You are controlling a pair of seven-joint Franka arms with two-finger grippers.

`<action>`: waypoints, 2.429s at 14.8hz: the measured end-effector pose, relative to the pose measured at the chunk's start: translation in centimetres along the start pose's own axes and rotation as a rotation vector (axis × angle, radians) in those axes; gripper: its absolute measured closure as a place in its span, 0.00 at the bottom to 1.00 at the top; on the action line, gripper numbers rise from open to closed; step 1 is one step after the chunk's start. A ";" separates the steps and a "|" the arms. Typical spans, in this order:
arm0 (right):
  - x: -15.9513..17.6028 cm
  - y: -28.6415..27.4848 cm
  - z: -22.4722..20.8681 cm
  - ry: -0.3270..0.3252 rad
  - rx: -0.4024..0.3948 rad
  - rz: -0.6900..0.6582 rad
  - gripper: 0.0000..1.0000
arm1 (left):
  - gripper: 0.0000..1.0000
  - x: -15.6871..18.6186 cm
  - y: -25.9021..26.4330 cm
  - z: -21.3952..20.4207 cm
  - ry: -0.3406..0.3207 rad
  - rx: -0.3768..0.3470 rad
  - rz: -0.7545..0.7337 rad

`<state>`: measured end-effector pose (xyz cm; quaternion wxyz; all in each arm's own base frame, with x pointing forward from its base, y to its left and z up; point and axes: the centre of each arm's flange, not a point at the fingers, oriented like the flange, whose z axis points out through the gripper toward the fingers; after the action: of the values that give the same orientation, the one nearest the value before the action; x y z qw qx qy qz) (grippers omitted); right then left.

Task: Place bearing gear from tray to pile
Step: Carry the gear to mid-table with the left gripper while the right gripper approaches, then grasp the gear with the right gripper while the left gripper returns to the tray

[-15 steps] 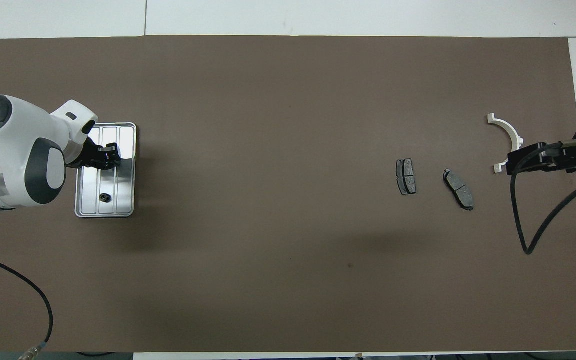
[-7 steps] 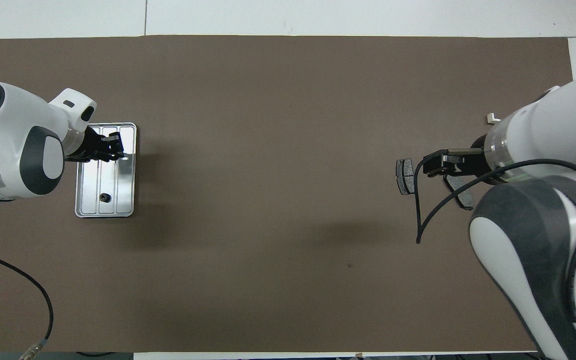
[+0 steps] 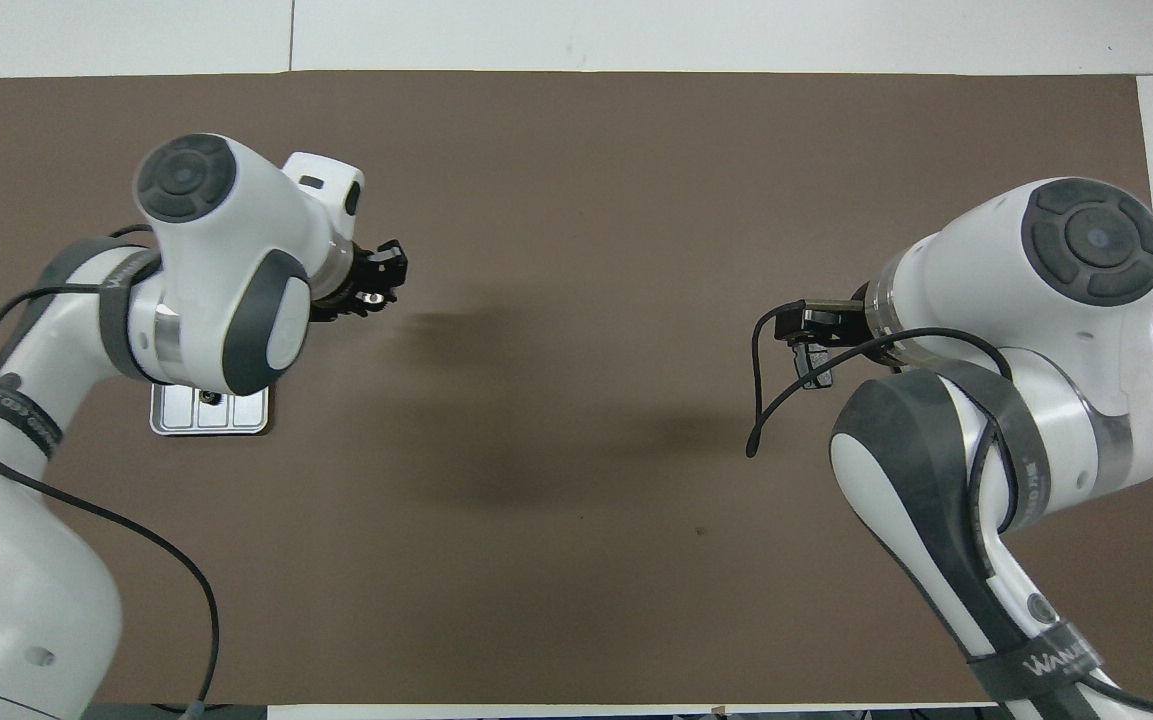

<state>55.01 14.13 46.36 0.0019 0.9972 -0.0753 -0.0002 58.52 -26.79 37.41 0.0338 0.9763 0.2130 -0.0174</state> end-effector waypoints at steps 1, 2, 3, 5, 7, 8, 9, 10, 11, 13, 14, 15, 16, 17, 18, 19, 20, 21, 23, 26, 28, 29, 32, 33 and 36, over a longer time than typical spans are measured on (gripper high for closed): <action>0.1 0.0 0.2 -0.002 -0.001 0.000 0.00 | 0.65 -2.3 2.1 0.2 0.002 -0.004 -0.011; 0.1 0.0 0.2 -0.003 -0.001 0.001 0.00 | 0.65 -4.6 3.9 0.5 0.003 -0.006 -0.019; 0.1 0.0 0.2 -0.002 -0.001 0.001 0.00 | 0.65 -6.6 5.4 1.2 0.004 -0.008 -0.022; 0.1 0.0 0.2 -0.002 -0.001 0.001 0.00 | 0.65 -9.6 7.8 3.5 0.005 -0.009 -0.010; 0.1 0.0 0.2 -0.002 -0.001 0.001 0.00 | 0.65 -10.8 8.9 5.5 0.007 -0.012 -0.004; 0.1 0.0 0.2 -0.002 -0.001 0.001 0.00 | 0.65 -10.7 8.9 6.2 0.007 -0.009 -0.005; 0.1 0.0 0.2 -0.002 -0.001 0.001 0.00 | 0.65 -10.4 8.7 6.6 0.006 -0.003 -0.010; 0.1 0.0 0.2 -0.002 -0.001 0.001 0.00 | 0.65 -10.1 8.4 7.0 0.006 0.001 -0.016; 0.1 0.0 0.2 -0.002 -0.001 0.001 0.00 | 0.65 -10.0 8.1 7.2 0.005 0.006 -0.020; 0.1 0.0 0.2 -0.002 -0.001 0.001 0.00 | 0.65 -9.9 7.7 7.7 0.004 0.013 -0.024; 0.1 0.0 0.1 -0.001 -0.001 0.001 0.00 | 0.65 -10.0 7.5 8.0 0.004 0.013 -0.025; 0.1 0.0 0.1 -0.001 -0.001 0.001 0.00 | 0.65 -10.0 7.4 8.3 0.005 0.013 -0.025; 0.1 0.0 0.1 -0.001 0.000 0.001 0.00 | 0.65 -10.0 7.4 8.4 0.005 0.013 -0.025; 0.1 0.0 0.1 -0.001 0.000 0.001 0.00 | 0.65 -10.0 7.3 8.5 0.006 0.012 -0.025; 0.1 0.0 0.1 -0.001 0.000 0.001 0.00 | 0.65 -10.0 7.3 8.5 0.007 0.011 -0.025; 0.1 0.0 0.1 -0.001 0.000 0.001 0.00 | 0.65 -10.0 7.3 8.6 0.007 0.010 -0.026; 0.1 0.0 0.1 -0.001 0.000 0.001 0.00 | 0.60 -10.1 7.2 8.7 0.007 0.011 -0.026; 0.1 0.0 0.1 -0.001 0.000 0.001 0.00 | 0.60 -10.0 7.2 8.7 0.006 0.013 -0.026; 0.1 0.0 0.1 -0.001 0.000 0.001 0.00 | 0.46 -9.9 7.1 8.4 0.010 0.029 -0.019; -0.1 -0.5 0.1 -0.001 0.000 0.014 0.00 | 0.15 -8.1 6.1 6.0 0.024 0.044 -0.027; -0.7 -1.8 0.2 -0.003 -0.001 0.036 0.00 | 0.00 -5.5 3.3 3.3 0.028 0.043 0.000; -1.1 -2.9 0.4 -0.001 0.000 0.044 0.00 | 0.00 -4.1 0.9 2.2 0.023 0.050 0.031; -2.5 -7.5 1.9 0.014 0.011 0.091 0.00 | 0.00 0.3 -8.4 -0.2 0.001 0.060 0.144; -3.0 -9.4 2.7 0.016 0.014 0.119 0.00 | 0.00 1.8 -11.7 -0.6 -0.013 0.065 0.183; -4.2 -14.6 4.3 0.010 0.016 0.193 0.00 | 0.00 5.2 -19.2 -1.1 -0.047 0.068 0.288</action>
<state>53.08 29.17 41.98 -0.0055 0.9852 -0.1710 0.0057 55.29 -7.10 37.17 0.0078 0.9967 0.0690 -0.0424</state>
